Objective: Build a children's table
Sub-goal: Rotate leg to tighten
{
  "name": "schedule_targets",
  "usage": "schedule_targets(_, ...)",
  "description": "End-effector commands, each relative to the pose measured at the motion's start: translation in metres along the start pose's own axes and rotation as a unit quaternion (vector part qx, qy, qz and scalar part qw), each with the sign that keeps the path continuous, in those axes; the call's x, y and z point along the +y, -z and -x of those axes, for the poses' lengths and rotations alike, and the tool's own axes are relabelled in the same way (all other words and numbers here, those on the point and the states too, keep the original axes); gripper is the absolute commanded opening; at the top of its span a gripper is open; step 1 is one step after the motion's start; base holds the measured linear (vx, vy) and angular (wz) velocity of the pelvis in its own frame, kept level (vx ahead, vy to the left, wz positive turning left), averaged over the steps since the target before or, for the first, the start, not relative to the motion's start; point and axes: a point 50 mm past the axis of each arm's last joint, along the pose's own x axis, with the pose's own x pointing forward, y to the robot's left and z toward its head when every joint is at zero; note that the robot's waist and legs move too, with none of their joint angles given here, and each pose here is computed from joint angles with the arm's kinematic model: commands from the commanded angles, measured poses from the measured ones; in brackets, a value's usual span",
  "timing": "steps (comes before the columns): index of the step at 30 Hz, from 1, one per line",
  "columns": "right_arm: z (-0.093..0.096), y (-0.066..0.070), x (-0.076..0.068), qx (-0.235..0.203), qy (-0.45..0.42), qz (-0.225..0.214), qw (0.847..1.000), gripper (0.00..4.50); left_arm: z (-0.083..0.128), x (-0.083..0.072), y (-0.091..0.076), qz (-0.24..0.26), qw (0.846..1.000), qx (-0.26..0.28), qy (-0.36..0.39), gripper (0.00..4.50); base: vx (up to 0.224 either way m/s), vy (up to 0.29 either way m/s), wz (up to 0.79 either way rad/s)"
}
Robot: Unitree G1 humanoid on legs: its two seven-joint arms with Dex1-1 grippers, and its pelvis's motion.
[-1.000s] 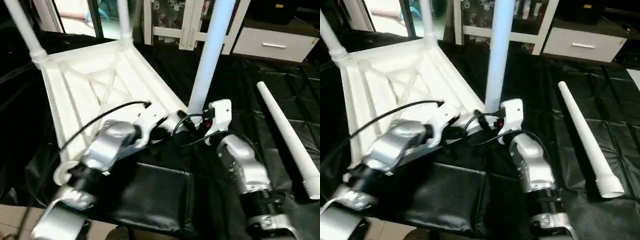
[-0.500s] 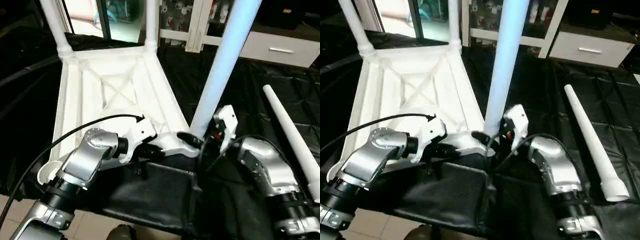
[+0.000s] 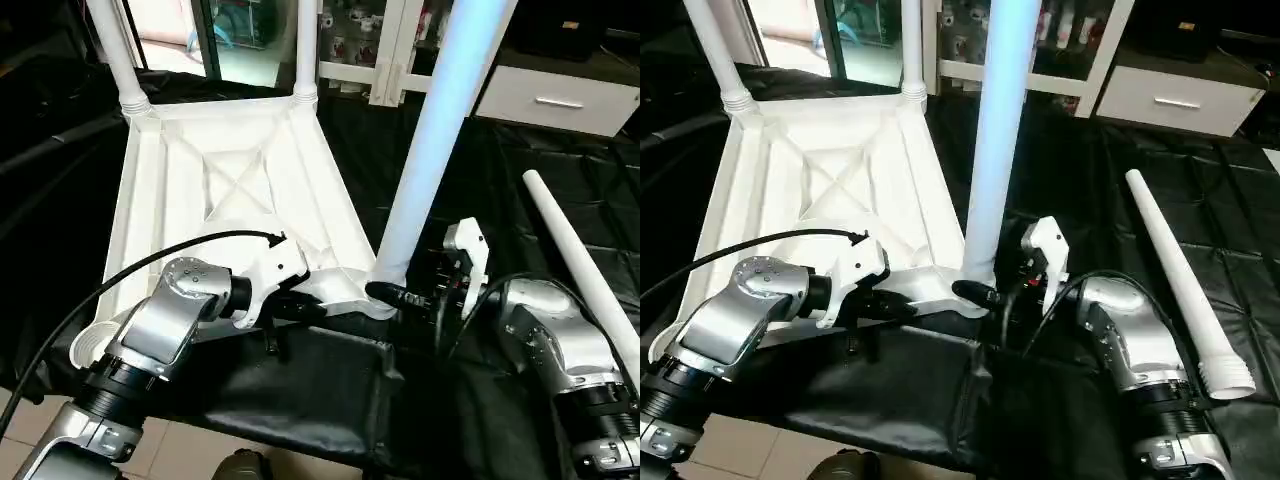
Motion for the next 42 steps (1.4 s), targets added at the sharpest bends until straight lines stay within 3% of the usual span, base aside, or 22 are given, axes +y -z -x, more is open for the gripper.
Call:
schedule_targets(1,0.002,0.002,0.001,0.003,-0.006,0.003,1.000,3.73,-0.005,-0.008,-0.019,-0.024,0.997,-0.056,0.049,0.00,0.000,0.000,0.00)
schedule_targets(4,0.001,0.004,0.000,0.014,-0.012,0.010,1.000,3.43,-0.005,-0.008,-0.019,-0.024,0.997,-0.055,0.051,0.00,0.000,0.000,0.00)
schedule_targets(13,-0.001,0.008,0.000,0.035,-0.008,0.027,0.999,3.43,-0.006,-0.009,-0.020,-0.025,0.997,-0.055,0.055,0.00,0.000,0.000,0.00)
schedule_targets(14,-0.001,0.008,-0.001,0.031,-0.007,0.020,0.999,3.78,-0.006,-0.009,-0.020,-0.025,0.997,-0.055,0.055,0.00,0.000,0.000,0.00)
schedule_targets(20,-0.004,0.007,-0.001,0.032,-0.004,0.035,0.999,4.19,-0.006,-0.009,-0.021,-0.026,0.997,-0.055,0.055,0.00,0.000,0.000,0.00)
schedule_targets(30,-0.006,0.009,-0.002,0.031,-0.006,0.028,0.999,4.19,-0.006,-0.009,-0.020,-0.026,0.997,-0.052,0.056,0.00,0.000,0.000,0.00)
schedule_targets(31,-0.006,0.009,-0.002,0.031,-0.006,0.027,0.999,3.92,-0.006,-0.009,-0.020,-0.026,0.997,-0.052,0.056,0.00,0.000,0.000,0.00)
schedule_targets(33,-0.007,0.010,-0.002,0.032,-0.006,0.028,0.999,3.92,-0.006,-0.009,-0.020,-0.026,0.997,-0.052,0.055,0.00,0.000,0.000,0.00)
schedule_targets(42,-0.007,0.010,-0.003,0.028,-0.002,0.028,0.999,3.00,-0.006,-0.009,-0.019,-0.026,0.997,-0.051,0.055,0.00,0.000,0.000,0.00)
